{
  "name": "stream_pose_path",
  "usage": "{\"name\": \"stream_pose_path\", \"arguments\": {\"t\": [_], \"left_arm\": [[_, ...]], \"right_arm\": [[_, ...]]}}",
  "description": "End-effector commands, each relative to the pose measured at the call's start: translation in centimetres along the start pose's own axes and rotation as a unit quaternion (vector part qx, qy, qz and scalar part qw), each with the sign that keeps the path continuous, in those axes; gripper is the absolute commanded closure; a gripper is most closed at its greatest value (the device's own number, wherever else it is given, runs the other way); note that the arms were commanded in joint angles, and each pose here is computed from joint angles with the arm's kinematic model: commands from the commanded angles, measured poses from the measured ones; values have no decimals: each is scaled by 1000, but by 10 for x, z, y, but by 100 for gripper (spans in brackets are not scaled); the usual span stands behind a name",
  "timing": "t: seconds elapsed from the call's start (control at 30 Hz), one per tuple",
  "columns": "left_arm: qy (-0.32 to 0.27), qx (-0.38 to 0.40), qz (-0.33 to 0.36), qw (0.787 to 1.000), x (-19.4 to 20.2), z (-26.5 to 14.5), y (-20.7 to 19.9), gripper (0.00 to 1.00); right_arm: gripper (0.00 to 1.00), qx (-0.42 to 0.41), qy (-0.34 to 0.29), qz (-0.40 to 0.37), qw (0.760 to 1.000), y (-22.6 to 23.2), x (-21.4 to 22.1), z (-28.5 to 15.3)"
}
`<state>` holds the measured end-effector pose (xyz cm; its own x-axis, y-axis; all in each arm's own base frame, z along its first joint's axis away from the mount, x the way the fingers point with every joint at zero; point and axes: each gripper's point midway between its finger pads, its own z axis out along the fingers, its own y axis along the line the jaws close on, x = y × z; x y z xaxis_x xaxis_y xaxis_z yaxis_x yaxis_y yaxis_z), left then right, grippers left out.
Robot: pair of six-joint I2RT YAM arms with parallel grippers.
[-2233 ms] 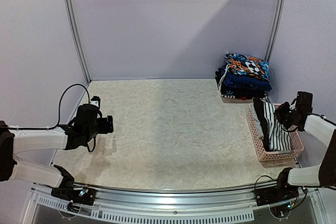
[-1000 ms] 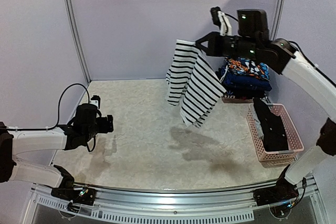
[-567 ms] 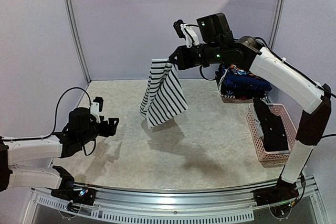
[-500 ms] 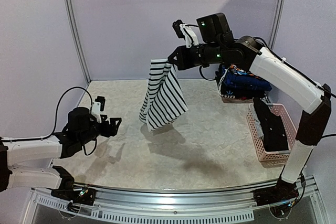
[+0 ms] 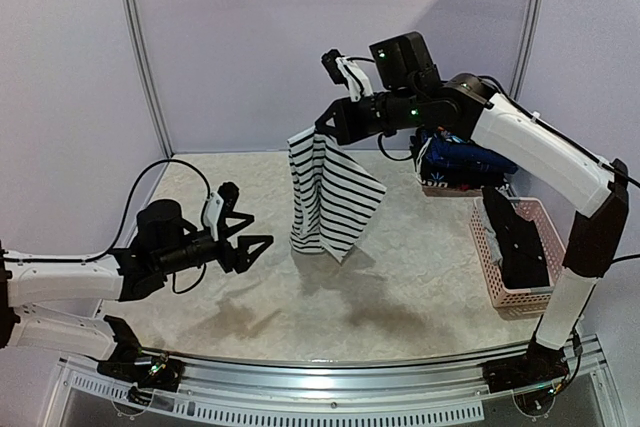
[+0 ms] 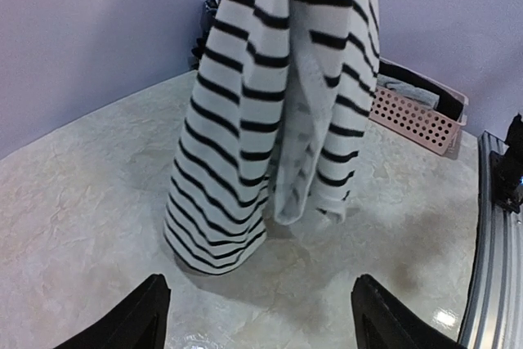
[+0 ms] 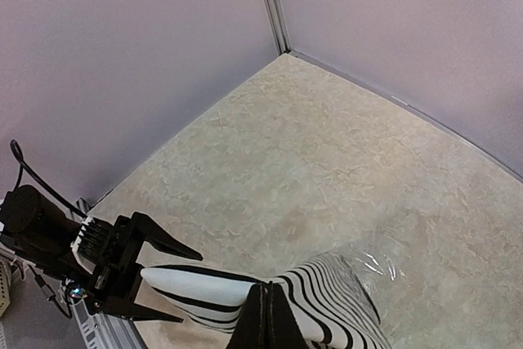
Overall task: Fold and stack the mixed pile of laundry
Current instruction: Pass from the right arm to the left
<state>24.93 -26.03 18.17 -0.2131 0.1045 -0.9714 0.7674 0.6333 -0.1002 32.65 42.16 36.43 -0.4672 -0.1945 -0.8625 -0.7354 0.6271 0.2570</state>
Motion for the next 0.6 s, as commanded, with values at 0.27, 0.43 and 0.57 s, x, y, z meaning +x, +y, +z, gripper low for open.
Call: {"name": "stream_pose_path", "arguments": {"t": [0.27,0.43,0.57], "left_arm": [[-35,-30,26,999,-35,33,8,29],[-22,31,43,998,-31,40,-20,40],[-12,73,58,996,-21,38,-42,42]], "right_arm": [[100,-60,12,-25,998,21,12,-12],[100,-58,10,-23,998,20,13,-11],[100,-51,11,-19,998,17,13,-10]]}}
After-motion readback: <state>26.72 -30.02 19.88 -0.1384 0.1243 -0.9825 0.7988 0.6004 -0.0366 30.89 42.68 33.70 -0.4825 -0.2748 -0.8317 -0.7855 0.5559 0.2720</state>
